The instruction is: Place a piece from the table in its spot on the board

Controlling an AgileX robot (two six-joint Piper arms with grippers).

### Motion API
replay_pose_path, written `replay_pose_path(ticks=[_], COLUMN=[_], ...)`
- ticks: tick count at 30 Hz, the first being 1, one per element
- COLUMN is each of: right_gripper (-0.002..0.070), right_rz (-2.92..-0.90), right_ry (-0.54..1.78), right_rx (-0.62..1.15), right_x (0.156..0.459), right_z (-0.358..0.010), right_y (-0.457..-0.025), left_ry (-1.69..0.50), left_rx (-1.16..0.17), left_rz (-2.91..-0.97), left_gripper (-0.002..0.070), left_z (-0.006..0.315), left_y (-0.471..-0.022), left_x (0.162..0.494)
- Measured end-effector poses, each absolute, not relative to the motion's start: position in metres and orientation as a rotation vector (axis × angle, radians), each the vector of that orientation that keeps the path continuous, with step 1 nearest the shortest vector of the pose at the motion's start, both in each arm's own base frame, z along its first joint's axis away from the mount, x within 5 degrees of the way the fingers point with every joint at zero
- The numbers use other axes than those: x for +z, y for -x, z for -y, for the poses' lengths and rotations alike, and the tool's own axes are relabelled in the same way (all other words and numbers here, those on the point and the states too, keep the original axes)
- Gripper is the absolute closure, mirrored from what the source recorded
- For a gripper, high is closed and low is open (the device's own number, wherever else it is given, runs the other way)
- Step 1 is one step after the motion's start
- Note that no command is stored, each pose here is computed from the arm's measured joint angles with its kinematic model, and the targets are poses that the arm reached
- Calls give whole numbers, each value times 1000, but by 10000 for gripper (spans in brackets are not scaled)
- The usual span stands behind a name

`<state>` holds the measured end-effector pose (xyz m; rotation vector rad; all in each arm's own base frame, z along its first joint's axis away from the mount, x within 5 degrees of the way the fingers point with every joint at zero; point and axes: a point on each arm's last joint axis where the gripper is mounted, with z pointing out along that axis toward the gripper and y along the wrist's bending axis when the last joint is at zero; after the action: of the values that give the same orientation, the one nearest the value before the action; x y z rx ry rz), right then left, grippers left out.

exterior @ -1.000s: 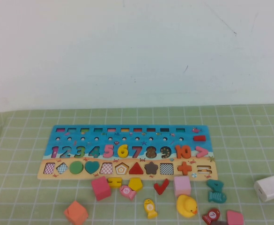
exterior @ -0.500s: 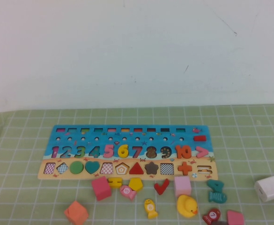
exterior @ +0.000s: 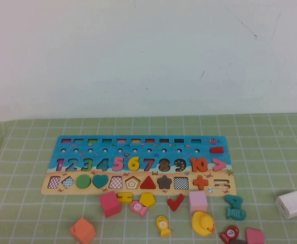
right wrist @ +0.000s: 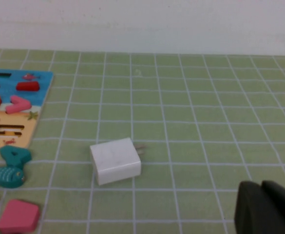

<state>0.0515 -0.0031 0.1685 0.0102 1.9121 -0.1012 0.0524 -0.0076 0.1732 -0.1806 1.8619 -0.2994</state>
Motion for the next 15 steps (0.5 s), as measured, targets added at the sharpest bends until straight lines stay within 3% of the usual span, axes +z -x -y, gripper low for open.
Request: replay_pose_path(ticks=[15], right_gripper=[678], right_rz=[-1912], right_ry=[63], right_rx=[-102], right_x=[168], right_z=[2], right_y=[-52], left_ry=[179], left_rx=[-298], left_rz=[-1862], left_gripper=[676], left_z=[8], left_y=[-52], left_x=[173])
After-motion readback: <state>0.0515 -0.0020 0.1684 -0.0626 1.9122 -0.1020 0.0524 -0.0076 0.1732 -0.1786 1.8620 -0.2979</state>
